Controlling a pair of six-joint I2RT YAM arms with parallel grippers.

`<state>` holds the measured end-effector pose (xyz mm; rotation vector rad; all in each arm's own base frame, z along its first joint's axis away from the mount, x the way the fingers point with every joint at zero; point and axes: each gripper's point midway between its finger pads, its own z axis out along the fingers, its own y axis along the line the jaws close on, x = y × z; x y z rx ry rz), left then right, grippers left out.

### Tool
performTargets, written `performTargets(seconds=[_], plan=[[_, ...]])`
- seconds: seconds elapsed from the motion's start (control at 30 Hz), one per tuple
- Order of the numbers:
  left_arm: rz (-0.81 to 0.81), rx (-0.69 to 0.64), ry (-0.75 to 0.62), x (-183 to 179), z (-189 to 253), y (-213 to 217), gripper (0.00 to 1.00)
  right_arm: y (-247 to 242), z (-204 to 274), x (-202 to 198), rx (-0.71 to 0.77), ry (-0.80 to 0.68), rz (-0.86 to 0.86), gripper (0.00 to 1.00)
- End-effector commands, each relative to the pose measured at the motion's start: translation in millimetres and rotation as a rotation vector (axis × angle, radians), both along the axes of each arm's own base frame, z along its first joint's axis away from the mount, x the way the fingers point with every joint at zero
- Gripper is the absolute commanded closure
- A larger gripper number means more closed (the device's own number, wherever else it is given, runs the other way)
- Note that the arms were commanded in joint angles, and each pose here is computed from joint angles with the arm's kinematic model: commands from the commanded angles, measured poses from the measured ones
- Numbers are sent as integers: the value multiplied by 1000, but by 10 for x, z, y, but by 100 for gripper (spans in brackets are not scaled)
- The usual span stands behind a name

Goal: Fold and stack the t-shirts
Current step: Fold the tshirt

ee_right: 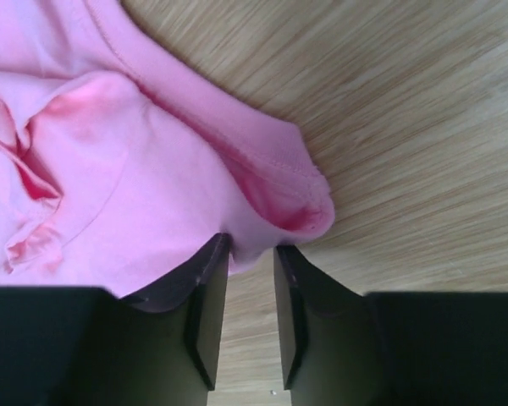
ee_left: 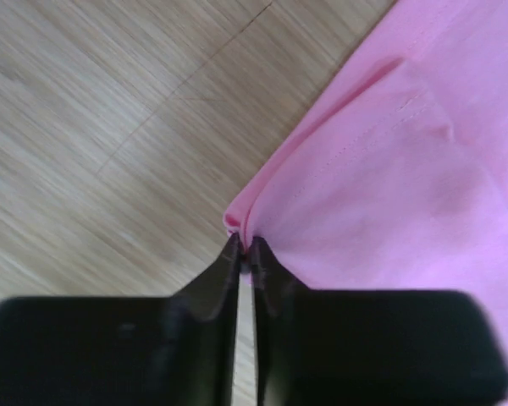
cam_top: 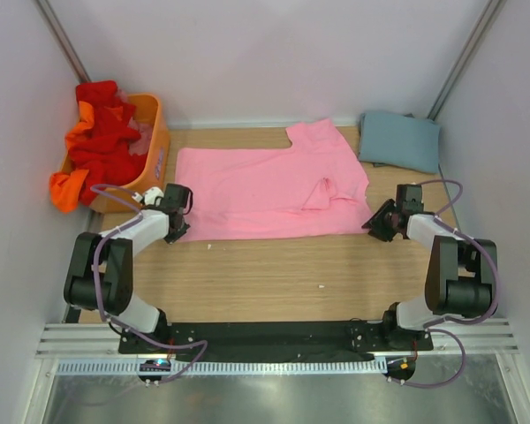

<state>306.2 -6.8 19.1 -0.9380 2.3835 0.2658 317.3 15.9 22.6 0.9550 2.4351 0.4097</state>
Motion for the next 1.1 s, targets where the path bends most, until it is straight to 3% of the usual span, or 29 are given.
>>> performTargets(seconds=[0.0, 0.07, 0.1, 0.23, 0.63, 0.8, 0.9, 0.93, 1.0, 1.03, 1.07], plan=[[8, 28, -66, 168, 99, 59, 100, -31, -132, -63, -13, 21, -7, 68], [7, 32, -81, 170, 154, 73, 100, -40, -124, -71, -21, 18, -3, 76], [5, 32, -84, 163, 170, 70, 100, -63, -115, -71, -29, 17, -7, 85], [-5, 19, -95, 69, 277, 64, 100, -150, -22, -133, -48, 12, -29, 98], [0, -68, -130, -572, 475, 49, 100, -395, 427, -670, -159, -5, -169, 99], [3, -123, -143, -869, 508, 17, 100, -329, 562, -819, -122, -30, -201, 99], [-8, -170, -199, -950, 598, -99, 94, -303, 642, -893, -104, -35, -226, 99], [1, -190, -194, -990, 598, -123, 82, -293, 665, -937, -102, -29, -229, 96], [-14, -230, -214, -1004, 671, -202, 69, -307, 763, -956, -108, -57, -243, 77], [-11, -246, -191, -1065, 679, -224, 48, -307, 816, -965, -105, -60, -250, 43], [-12, -276, -182, -1097, 729, -272, 39, -299, 865, -960, -103, -68, -247, 22]])
